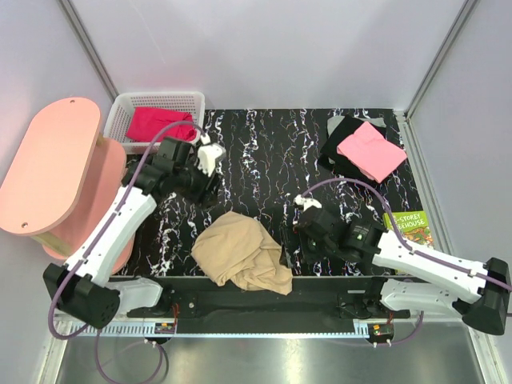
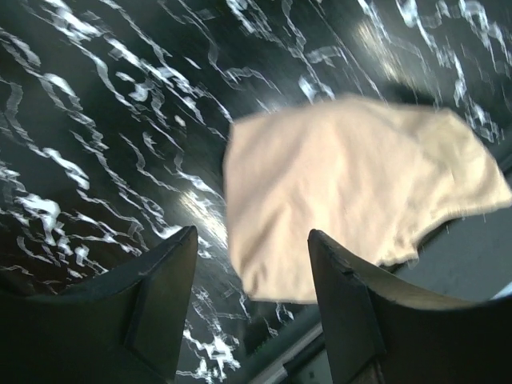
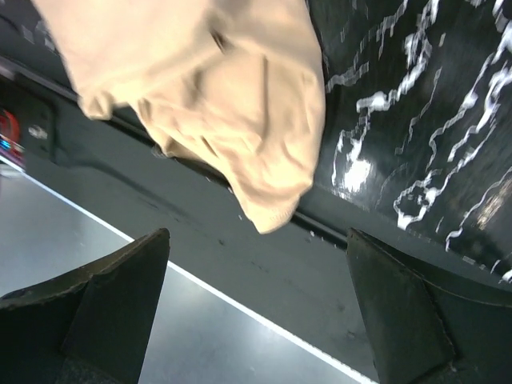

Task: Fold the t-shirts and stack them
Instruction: Flatten out the tshirt

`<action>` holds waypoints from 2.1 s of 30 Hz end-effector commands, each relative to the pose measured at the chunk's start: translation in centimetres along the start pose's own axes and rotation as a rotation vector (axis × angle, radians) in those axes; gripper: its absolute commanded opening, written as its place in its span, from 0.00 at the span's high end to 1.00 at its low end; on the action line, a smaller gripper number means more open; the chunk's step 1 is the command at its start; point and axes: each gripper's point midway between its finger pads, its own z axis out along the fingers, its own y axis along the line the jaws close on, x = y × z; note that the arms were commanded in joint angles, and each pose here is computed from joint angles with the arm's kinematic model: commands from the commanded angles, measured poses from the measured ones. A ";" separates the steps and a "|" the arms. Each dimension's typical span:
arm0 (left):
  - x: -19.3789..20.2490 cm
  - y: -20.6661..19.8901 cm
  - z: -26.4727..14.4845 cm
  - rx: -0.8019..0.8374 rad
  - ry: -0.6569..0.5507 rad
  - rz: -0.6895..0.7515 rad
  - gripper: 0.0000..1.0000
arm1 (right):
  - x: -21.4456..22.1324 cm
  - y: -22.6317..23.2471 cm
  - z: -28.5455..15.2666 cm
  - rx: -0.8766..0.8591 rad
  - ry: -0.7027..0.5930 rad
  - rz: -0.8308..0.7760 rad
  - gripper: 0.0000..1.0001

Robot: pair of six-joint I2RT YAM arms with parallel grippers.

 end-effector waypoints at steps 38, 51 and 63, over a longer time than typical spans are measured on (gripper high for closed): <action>10.9 -11.5 10.2 0.371 0.513 0.222 0.01 | 6.6 0.7 11.7 -0.104 0.130 0.226 0.70; 12.4 -11.5 13.7 0.286 0.565 0.290 0.32 | 6.0 1.6 11.1 -0.135 0.111 0.230 0.84; 5.2 -5.8 10.7 0.104 0.393 0.269 1.00 | 3.6 2.9 9.4 -0.147 0.055 0.177 0.98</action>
